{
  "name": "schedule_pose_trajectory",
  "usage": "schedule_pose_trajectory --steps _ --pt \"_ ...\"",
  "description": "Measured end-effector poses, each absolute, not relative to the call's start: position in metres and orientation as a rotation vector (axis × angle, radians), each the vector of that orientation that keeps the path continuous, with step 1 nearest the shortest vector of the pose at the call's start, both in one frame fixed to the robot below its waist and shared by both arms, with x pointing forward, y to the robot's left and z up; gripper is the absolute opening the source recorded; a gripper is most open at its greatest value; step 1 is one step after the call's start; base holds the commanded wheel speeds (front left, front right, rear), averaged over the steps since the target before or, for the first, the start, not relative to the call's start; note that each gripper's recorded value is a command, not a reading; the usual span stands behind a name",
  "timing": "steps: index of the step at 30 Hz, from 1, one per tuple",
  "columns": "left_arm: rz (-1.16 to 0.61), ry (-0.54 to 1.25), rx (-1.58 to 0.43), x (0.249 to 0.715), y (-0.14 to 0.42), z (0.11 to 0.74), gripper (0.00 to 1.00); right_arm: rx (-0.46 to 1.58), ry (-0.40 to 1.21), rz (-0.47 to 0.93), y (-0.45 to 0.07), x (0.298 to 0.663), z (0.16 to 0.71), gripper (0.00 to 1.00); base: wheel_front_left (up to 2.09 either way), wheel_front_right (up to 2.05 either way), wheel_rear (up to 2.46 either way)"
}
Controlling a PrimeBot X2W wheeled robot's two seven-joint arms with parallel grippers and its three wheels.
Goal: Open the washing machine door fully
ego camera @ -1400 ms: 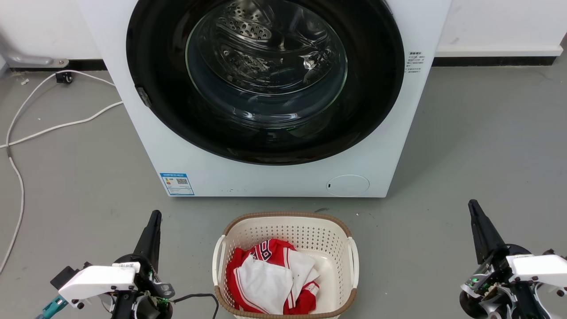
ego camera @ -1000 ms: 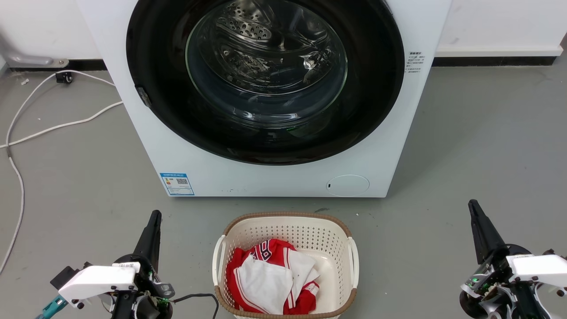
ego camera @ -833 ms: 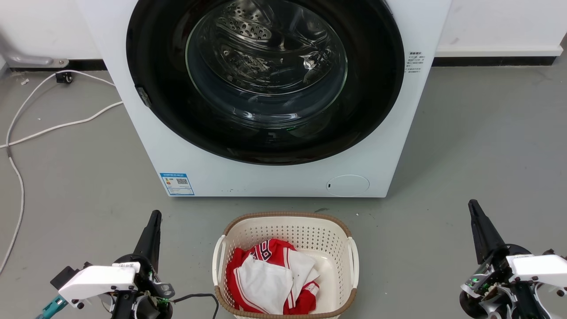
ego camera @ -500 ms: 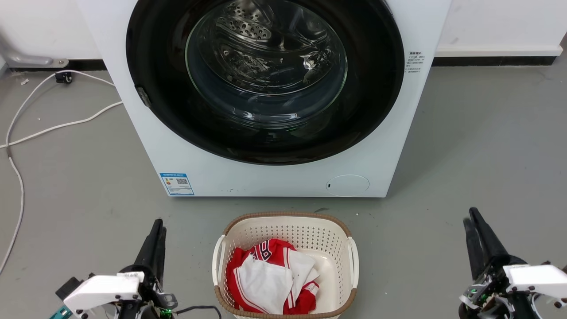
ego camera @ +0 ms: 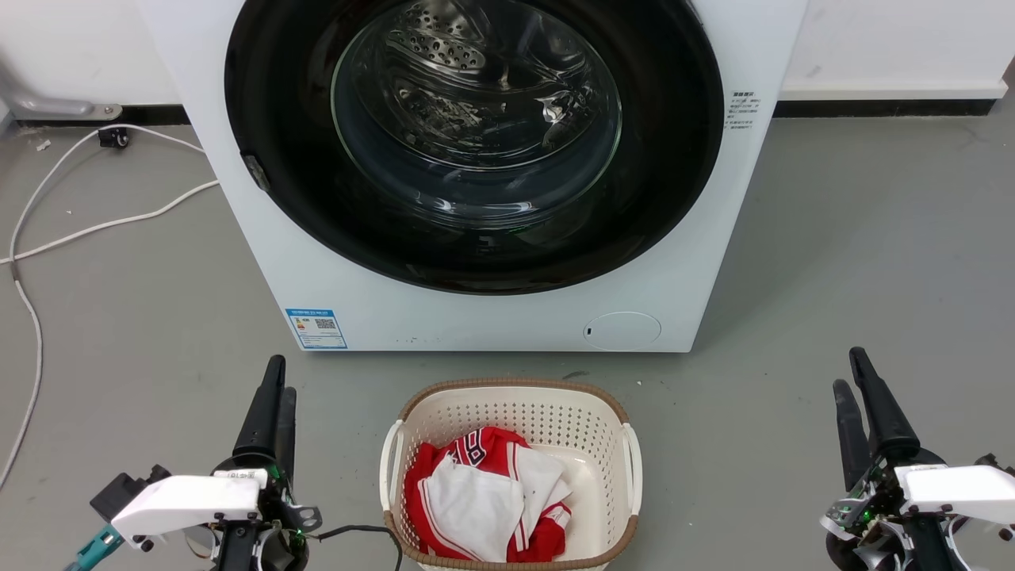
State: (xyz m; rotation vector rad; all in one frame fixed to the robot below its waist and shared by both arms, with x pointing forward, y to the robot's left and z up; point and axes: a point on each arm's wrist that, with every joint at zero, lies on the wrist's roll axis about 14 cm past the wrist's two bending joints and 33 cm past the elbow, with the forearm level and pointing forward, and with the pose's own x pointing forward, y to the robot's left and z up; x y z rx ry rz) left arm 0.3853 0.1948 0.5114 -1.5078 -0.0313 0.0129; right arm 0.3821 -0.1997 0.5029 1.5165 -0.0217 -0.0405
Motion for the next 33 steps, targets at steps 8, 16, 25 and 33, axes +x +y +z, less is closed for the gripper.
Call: schedule_pose_trajectory --steps 8,16,25,33 --pt "-0.024 -0.085 -1.383 0.388 0.193 0.532 1.0 1.334 -0.055 -0.014 -0.198 0.382 0.517 1.0 0.0 0.0 0.0" --pt "-0.053 -0.13 -1.223 0.39 0.19 0.548 1.0 1.135 -0.096 0.011 -0.198 0.383 0.532 1.0 0.0 0.0 0.0" --pt "-0.066 -0.167 -1.036 0.39 0.188 0.559 1.0 0.887 -0.107 0.03 -0.191 0.38 0.538 1.0 0.0 0.0 0.0" --pt "-0.079 -0.182 -0.872 0.389 0.182 0.564 1.0 0.684 -0.111 0.046 -0.185 0.378 0.539 1.0 0.0 0.0 0.0"
